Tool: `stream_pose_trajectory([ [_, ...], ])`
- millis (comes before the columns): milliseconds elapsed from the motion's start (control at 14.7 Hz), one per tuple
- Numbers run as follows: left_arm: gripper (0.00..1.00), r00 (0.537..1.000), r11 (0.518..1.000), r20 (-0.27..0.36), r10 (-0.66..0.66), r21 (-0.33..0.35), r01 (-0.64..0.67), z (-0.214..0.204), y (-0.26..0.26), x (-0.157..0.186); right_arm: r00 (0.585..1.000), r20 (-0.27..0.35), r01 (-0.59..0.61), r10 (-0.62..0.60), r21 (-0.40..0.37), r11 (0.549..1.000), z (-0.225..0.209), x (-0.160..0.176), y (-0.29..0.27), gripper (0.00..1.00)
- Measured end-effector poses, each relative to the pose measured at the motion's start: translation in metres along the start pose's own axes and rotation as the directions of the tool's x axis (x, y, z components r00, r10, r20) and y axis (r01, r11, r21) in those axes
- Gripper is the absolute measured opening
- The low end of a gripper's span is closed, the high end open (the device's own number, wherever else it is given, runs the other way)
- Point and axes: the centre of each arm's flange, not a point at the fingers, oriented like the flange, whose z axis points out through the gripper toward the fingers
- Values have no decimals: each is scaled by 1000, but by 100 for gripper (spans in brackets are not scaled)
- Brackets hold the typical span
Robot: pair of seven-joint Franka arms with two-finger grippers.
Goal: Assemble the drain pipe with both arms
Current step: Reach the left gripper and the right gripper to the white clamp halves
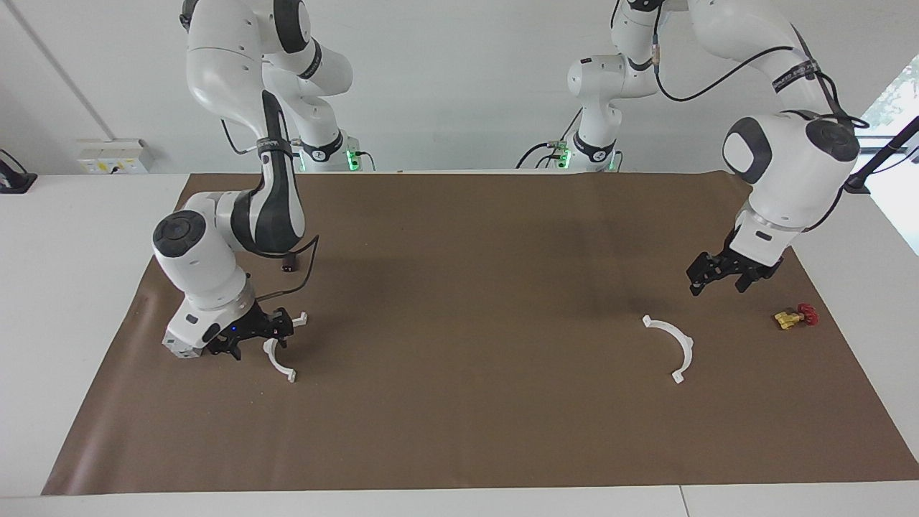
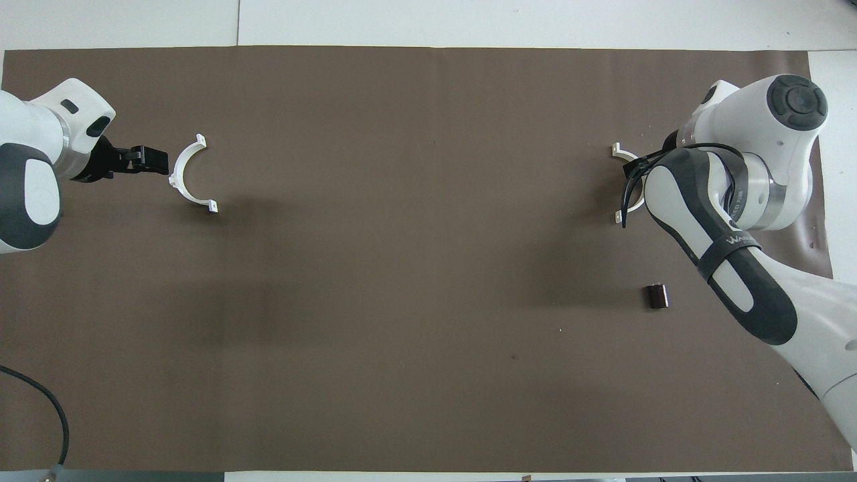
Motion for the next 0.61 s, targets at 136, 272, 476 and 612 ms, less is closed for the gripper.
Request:
stream_pose_trajectory([
  [136, 100, 1000, 1000, 3, -1, 2, 0, 20, 0, 3, 1000, 8, -2, 2, 4, 1000, 4, -3, 0, 71],
  [272, 100, 1000, 1000, 2, -8, 4, 8, 44, 0, 6, 1000, 19, -5, 5, 8, 1000, 8, -7, 0, 64],
  [476, 98, 1000, 1000, 10, -12, 6, 12, 73, 1, 6, 999, 29, -23, 23, 10, 1000, 13, -14, 10, 63],
  [612, 94, 1000, 1000, 0, -13, 7, 13, 82, 1, 6, 999, 32, -27, 26, 10, 1000, 14, -16, 12, 63],
])
